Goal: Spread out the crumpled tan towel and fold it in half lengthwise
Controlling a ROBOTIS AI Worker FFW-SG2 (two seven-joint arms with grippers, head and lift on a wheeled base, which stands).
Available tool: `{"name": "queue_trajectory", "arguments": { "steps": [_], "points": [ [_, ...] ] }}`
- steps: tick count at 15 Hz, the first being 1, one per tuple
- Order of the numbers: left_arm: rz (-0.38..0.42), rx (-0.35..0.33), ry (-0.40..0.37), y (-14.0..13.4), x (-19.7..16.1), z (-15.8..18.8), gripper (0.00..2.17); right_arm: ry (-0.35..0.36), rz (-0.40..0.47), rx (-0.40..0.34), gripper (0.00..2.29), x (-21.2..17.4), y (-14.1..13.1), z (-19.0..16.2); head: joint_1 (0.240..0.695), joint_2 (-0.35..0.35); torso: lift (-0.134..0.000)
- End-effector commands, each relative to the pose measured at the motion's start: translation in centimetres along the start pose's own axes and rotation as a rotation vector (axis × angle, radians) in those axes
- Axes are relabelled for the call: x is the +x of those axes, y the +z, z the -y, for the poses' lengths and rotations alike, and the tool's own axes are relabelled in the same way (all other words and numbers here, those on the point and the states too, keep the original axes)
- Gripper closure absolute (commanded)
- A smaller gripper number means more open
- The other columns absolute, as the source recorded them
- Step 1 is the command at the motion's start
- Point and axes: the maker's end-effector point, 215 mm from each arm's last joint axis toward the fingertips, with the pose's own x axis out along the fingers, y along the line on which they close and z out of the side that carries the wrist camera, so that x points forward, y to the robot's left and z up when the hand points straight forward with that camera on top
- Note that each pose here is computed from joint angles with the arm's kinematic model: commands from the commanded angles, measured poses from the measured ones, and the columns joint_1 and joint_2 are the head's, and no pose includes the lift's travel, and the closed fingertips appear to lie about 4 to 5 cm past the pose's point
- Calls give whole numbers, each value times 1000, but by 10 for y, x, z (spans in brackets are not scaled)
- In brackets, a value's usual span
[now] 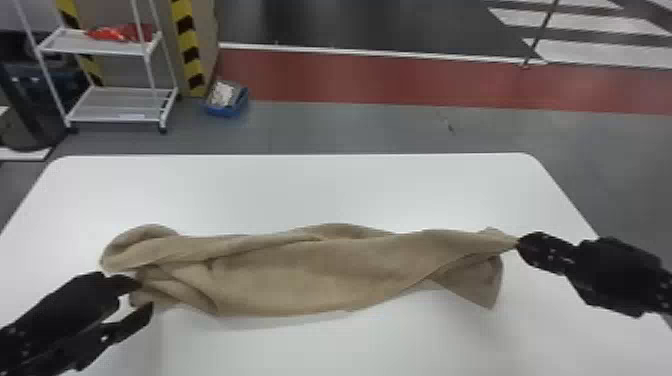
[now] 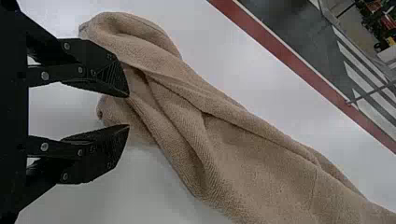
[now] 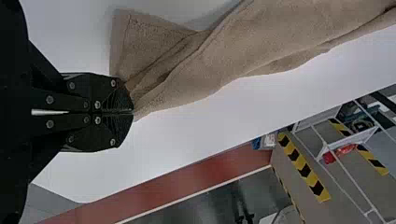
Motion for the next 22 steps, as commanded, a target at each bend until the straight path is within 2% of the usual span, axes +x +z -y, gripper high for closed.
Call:
{"name": "queue_trajectory", "arguments": {
  "steps": [1, 3, 4, 5, 13, 14, 15, 18, 20, 21, 22],
  "points": [
    [-4, 7, -1, -2, 0, -1, 782, -2, 0, 3, 1322, 0, 0, 1, 695, -112, -124],
    [-5, 11, -6, -2, -5, -1, 741, -6, -3, 3, 1322, -2, -1, 3, 695, -111, -124],
    [-8, 17, -15, -2, -6, 1, 583, -6, -4, 7, 1322, -2, -1, 2, 695, -111, -124],
    [-17, 24, -24, -4, -6, 2, 566, -8, -5, 10, 1322, -2, -1, 3, 695, -111, -124],
    [-59, 71, -19, -16, 7, -1, 583, -13, -1, 21, 1322, -1, 1, 4, 695, -101, -124],
    [-74, 84, -9, -20, 9, -1, 633, -14, -4, 24, 1322, -1, 0, 5, 695, -97, -124],
    [-74, 83, -6, -21, 9, -2, 819, -14, -5, 27, 1322, -1, -1, 5, 695, -96, -124],
    [-69, 84, -10, -18, 7, -1, 947, -15, -4, 29, 1322, -1, 0, 5, 695, -94, -124],
    [-63, 82, -1, -16, 7, -3, 1629, -14, -2, 30, 1318, -1, 1, 4, 695, -96, -124],
    [-66, 79, 7, -18, 7, -5, 1740, -13, -1, 28, 1322, -1, 1, 4, 695, -96, -124],
    [-64, 80, 9, -17, 6, -6, 1740, -14, -2, 29, 1318, -1, 1, 4, 695, -95, -124]
  ]
}}
